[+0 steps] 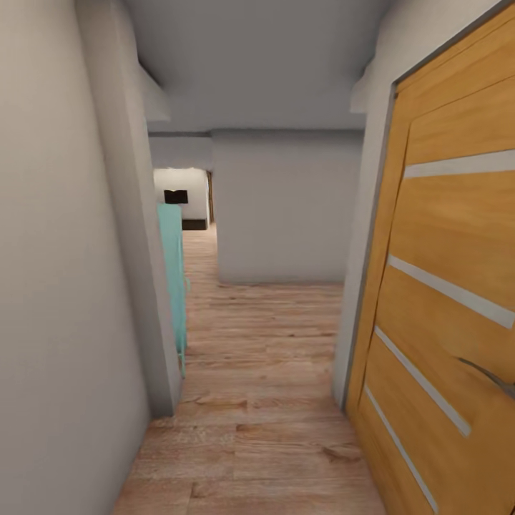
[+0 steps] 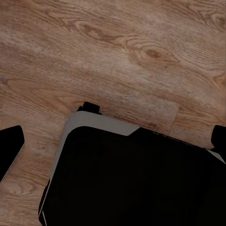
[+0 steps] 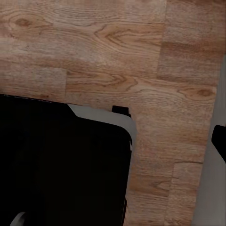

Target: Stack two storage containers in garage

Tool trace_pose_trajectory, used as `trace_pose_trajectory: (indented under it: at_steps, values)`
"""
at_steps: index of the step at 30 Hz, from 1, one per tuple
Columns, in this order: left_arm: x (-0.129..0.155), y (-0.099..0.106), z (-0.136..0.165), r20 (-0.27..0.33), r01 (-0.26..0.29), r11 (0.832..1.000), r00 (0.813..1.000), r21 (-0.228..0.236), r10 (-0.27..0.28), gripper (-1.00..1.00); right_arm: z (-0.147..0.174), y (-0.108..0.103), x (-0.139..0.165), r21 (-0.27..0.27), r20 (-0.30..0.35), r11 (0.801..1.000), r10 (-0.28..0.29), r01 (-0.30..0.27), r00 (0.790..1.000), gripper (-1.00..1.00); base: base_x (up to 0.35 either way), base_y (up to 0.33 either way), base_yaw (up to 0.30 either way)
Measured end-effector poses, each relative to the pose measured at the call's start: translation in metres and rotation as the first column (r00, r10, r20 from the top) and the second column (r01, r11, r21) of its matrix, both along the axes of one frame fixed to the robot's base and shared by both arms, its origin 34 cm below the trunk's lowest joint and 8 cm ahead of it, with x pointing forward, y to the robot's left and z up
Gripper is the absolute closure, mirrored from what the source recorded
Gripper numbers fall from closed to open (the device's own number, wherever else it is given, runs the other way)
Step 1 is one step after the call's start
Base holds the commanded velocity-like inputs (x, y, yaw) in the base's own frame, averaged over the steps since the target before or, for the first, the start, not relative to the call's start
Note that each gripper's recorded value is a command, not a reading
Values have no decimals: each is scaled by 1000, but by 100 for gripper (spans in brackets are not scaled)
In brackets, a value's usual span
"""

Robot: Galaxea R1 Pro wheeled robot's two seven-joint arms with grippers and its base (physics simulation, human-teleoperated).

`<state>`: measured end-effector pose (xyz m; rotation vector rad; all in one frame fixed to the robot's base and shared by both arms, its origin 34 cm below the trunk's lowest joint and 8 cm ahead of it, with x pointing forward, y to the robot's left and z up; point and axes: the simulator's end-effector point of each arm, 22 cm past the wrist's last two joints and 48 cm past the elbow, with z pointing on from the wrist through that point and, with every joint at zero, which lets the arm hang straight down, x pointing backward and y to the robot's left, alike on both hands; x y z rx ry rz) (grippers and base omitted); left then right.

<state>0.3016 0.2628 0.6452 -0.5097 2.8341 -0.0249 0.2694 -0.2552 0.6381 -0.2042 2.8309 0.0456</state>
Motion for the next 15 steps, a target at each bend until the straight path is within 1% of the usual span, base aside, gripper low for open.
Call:
trace_pose_trajectory:
  at_steps: [7, 15]
  values:
    - [0, 0, 0, 0, 1, 1000, 1000, 0, -1, -100, 0, 0, 0, 0, 0, 1000, -1, 1, 1000, -100, 325, 146, 0]
    - [0, 0, 0, -1, 0, 1000, 1000, -1, 0, -100, 0, 0, 0, 0, 0, 1000, 0, 0, 1000, -100, 325, 18, 0]
